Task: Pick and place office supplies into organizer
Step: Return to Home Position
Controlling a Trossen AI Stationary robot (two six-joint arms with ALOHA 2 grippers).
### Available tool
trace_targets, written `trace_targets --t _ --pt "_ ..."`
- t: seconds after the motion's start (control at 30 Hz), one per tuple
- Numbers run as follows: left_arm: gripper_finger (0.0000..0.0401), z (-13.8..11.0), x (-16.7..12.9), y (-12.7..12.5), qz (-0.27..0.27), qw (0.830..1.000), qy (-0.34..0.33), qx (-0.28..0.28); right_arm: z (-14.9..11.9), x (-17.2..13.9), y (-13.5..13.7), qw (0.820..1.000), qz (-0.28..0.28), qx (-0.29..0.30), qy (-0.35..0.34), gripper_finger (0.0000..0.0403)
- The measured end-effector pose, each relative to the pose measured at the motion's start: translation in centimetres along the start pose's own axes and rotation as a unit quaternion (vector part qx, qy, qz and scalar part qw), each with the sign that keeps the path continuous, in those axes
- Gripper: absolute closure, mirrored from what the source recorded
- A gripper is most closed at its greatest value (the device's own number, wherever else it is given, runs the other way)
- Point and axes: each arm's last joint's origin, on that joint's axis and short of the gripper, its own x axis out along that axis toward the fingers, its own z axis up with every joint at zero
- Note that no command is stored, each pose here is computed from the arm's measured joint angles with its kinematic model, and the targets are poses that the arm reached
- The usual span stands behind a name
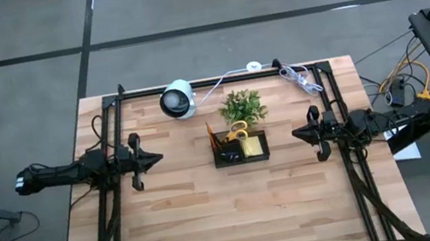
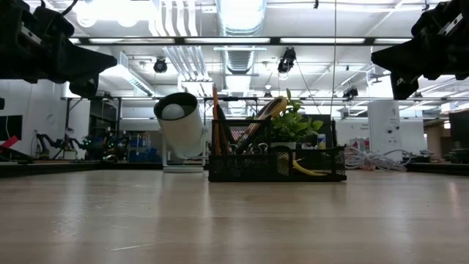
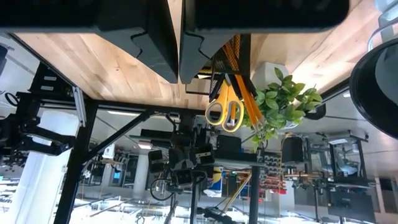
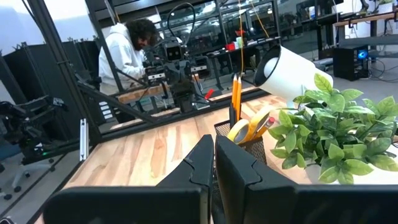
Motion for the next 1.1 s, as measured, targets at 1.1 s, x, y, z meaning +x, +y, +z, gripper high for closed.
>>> trace_targets --t 1.1 --pt "0.0401 -0.08 0.05 0.01 0.001 1.000 0.005 0.000 0.00 0.00 0.00 1.000 0.000 0.000 0.000 0.0394"
